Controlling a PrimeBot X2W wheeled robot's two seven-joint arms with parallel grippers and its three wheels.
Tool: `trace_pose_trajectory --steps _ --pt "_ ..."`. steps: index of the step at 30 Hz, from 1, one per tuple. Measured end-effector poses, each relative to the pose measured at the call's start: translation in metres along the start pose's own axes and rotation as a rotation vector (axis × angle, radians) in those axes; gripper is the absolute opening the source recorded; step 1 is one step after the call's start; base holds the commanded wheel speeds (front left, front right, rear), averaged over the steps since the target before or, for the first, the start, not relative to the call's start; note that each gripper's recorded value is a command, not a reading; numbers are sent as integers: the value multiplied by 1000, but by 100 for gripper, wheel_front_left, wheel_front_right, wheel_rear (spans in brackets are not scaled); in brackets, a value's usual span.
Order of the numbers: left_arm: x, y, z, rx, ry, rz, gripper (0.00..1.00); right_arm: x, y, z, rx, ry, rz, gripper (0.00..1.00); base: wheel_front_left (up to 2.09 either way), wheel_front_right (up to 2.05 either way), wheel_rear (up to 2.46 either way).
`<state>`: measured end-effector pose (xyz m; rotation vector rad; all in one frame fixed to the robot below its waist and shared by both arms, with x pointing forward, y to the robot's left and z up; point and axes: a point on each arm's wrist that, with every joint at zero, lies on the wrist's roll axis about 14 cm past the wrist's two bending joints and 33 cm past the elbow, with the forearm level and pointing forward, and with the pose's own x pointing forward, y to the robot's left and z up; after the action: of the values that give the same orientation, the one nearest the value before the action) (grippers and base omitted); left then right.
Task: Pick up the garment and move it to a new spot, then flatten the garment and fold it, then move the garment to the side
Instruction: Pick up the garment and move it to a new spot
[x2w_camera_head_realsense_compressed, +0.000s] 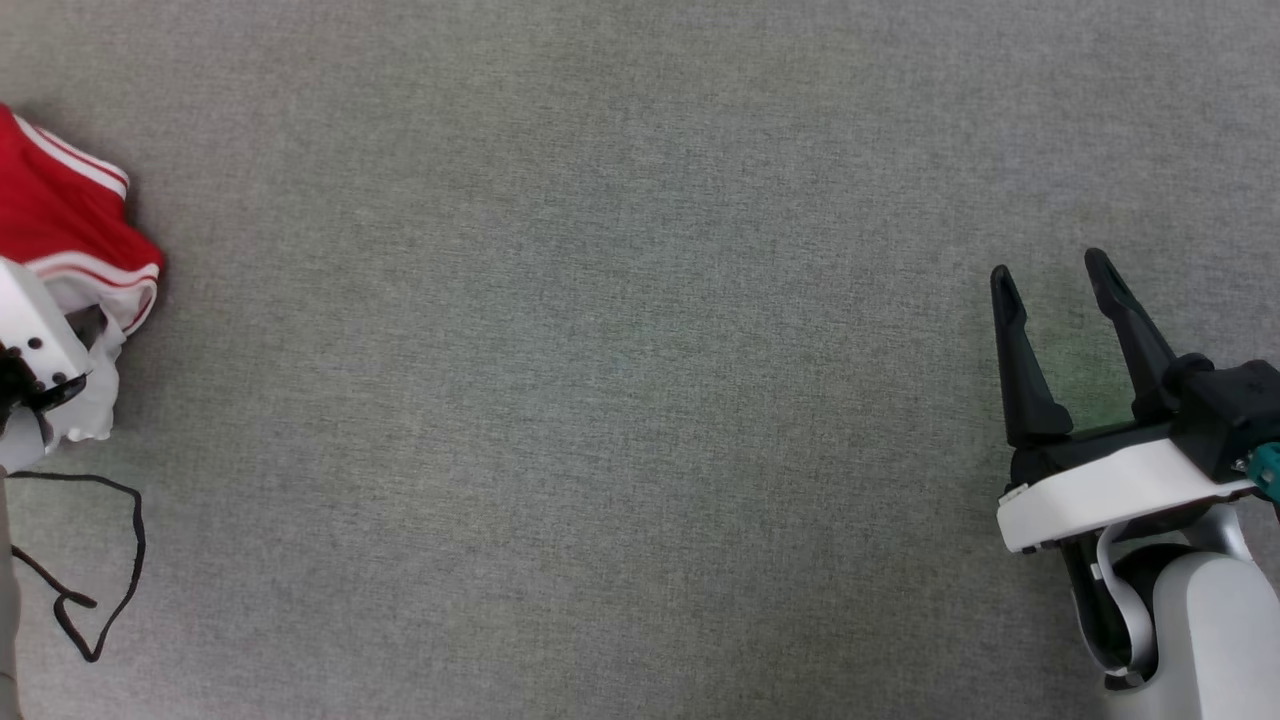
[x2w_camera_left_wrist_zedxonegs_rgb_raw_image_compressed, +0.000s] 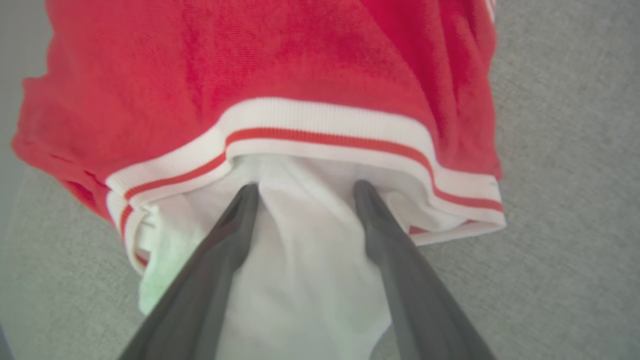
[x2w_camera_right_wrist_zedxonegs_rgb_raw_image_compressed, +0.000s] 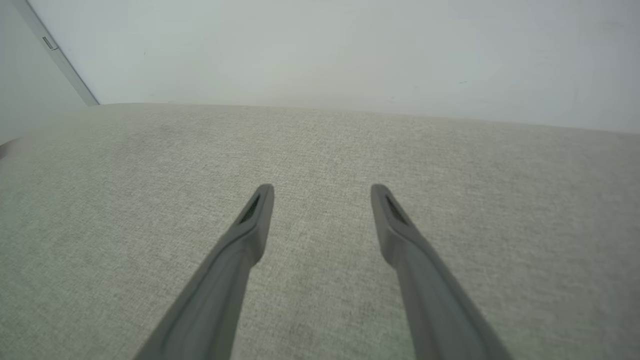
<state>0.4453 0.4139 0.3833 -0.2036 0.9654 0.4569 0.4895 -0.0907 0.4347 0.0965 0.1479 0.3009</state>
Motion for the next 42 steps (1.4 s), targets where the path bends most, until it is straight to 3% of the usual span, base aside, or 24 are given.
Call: trace_pose_trajectory --steps 4,5,6,7,12,18,30,37,42 --pt "6 1 -15 -67 73 2 100 1 -2 -1 3 0 -3 100 0 0 0" --pt "7 1 -17 -80 80 4 56 2 -2 0 3 -3 -4 100 0 0 0" --pt "8 1 -18 -89 81 6 22 2 -3 -1 2 -3 -7 100 0 0 0" --pt "8 1 -18 -99 78 7 0 2 -4 -1 2 -2 -8 100 0 0 0" --pt "7 1 -8 -96 6 19 0 2 -7 1 -3 -3 -16 100 0 0 0" --pt "-18 5 44 -42 -253 41 0 1 -3 16 -13 -33 -11 100 0 0 0" --pt "-152 -11 164 55 -925 -10 0 -26 11 58 -13 -118 3 100 0 0 0" --pt "-227 -55 183 55 -1165 -181 0 -57 3 76 -10 -149 -39 100 0 0 0" --pt "-254 -107 169 97 -1214 -331 0 -83 -5 81 -7 -153 -76 100 0 0 0"
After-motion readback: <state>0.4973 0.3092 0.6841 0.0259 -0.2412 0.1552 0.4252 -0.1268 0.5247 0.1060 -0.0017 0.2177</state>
